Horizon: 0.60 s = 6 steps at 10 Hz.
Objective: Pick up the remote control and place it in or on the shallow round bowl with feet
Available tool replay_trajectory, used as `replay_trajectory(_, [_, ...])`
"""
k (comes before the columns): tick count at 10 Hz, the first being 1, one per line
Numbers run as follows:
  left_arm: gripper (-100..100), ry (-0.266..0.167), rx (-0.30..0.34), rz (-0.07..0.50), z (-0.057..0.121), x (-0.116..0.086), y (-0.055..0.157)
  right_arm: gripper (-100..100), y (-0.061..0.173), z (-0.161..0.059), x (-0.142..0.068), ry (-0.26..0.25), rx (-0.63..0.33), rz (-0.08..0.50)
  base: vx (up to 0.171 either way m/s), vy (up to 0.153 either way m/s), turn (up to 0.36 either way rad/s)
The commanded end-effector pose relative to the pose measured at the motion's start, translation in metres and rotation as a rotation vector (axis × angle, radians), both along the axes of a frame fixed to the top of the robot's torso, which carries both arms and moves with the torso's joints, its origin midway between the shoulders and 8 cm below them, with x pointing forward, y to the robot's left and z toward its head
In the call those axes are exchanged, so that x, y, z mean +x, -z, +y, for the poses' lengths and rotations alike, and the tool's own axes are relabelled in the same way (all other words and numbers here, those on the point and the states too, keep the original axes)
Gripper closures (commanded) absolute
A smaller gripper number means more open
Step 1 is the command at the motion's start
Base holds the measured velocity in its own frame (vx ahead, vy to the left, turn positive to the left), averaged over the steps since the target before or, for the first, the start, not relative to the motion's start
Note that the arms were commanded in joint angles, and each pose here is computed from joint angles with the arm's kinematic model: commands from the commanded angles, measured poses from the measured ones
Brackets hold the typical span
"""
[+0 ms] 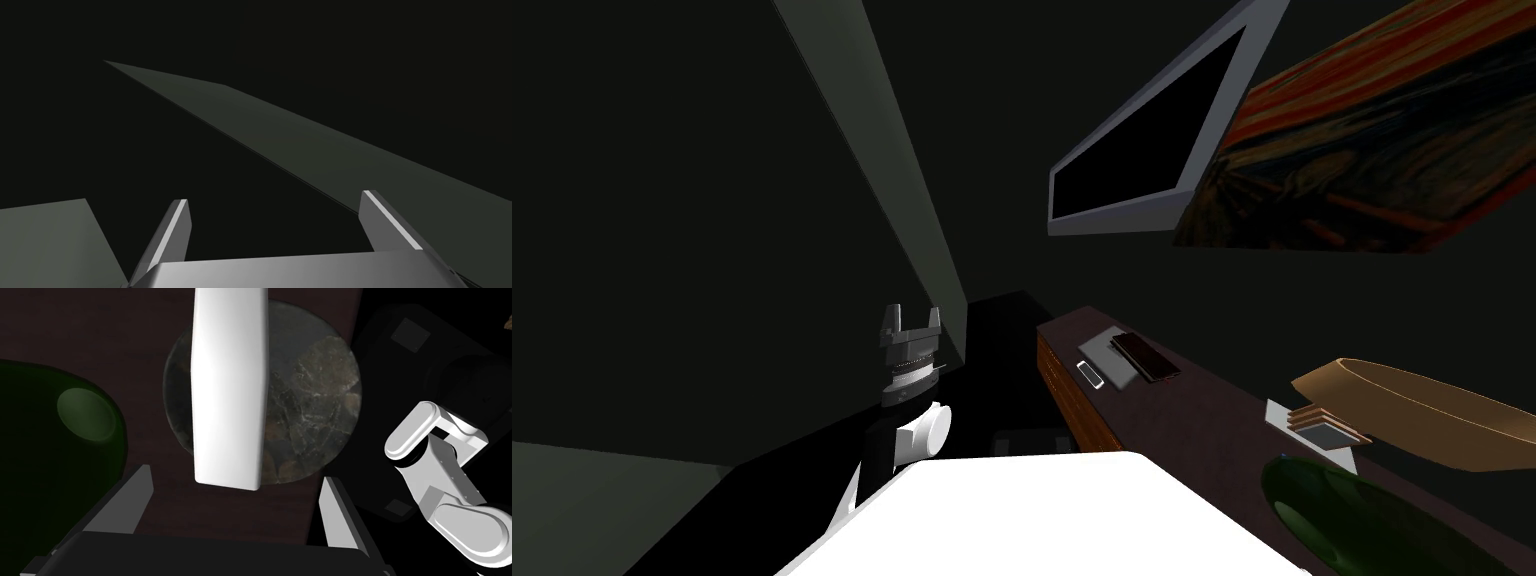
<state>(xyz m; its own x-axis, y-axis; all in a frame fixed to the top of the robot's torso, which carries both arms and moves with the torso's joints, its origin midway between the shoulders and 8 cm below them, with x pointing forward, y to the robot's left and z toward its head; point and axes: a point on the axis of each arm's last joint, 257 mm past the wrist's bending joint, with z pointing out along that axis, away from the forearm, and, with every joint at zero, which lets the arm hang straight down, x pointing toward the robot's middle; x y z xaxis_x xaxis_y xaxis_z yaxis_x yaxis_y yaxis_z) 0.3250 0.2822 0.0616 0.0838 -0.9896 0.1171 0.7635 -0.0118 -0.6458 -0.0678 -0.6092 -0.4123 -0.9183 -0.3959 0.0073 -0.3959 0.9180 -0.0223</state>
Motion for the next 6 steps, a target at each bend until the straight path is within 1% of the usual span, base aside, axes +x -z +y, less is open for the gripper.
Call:
replay_trajectory(1, [0,0.0,0.0,0.0,0.0,0.0,0.0,-100,-0.01,-0.003,0.009,-0.014,0.004,0.001,-0.017,0.025,-0.084])
replay_trajectory(3, [0,0.0,0.0,0.0,0.0,0.0,0.0,-100,-0.02,-0.005,0.022,-0.033,0.007,0.003,-0.017,0.022,-0.081])
replay_trajectory(4, [0,0.0,0.0,0.0,0.0,0.0,0.0,-100,-0.017,-0.003,0.017,-0.028,0.007,0.003,-0.008,0.01,-0.013])
replay_trajectory(5, [0,0.0,0.0,0.0,0.0,0.0,0.0,0,-0.018,-0.003,0.018,-0.028,0.007,0.003,0.0,0.0,0.0])
replay_trajectory(6, [0,0.0,0.0,0.0,0.0,0.0,0.0,0,-0.018,-0.003,0.018,-0.028,0.007,0.003,0.0,0.0,0.0])
